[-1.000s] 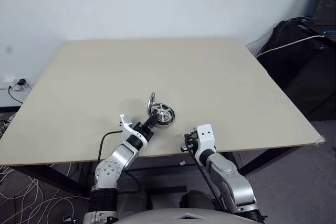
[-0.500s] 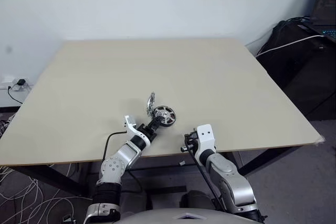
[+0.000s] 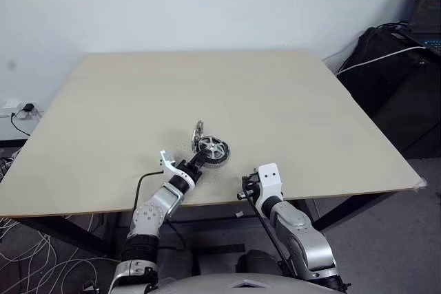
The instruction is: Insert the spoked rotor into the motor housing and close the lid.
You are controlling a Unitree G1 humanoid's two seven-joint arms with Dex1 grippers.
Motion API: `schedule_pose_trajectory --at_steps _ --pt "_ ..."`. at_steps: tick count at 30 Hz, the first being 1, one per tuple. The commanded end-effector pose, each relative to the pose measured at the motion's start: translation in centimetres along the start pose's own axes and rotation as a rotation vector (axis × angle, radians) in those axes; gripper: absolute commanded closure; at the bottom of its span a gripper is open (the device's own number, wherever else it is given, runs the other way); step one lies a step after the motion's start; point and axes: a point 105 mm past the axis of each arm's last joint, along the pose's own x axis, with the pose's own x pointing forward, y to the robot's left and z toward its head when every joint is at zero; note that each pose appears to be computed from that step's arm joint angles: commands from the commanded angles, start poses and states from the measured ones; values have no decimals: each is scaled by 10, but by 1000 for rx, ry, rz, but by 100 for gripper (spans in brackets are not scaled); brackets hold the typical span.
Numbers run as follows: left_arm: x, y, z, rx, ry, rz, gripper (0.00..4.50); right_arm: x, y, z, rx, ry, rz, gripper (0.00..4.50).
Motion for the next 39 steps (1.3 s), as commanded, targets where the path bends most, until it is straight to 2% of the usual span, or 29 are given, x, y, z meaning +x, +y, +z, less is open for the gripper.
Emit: schedule_pose_trajectory --at_steps 1,21,35,39 --pt "26 -38 -30 -120 9 -146 404 -1 3 16 -13 -60 9 450" --pt "27 -16 -51 -96 109 -7 404 0 3 17 -16 -64 13 450" --pt "26 -17 -53 -97 125 -17 404 0 2 18 -17 -66 9 450" --pt "25 -17 -52 -98 120 -18 274 0 2 18 -17 -66 11 450"
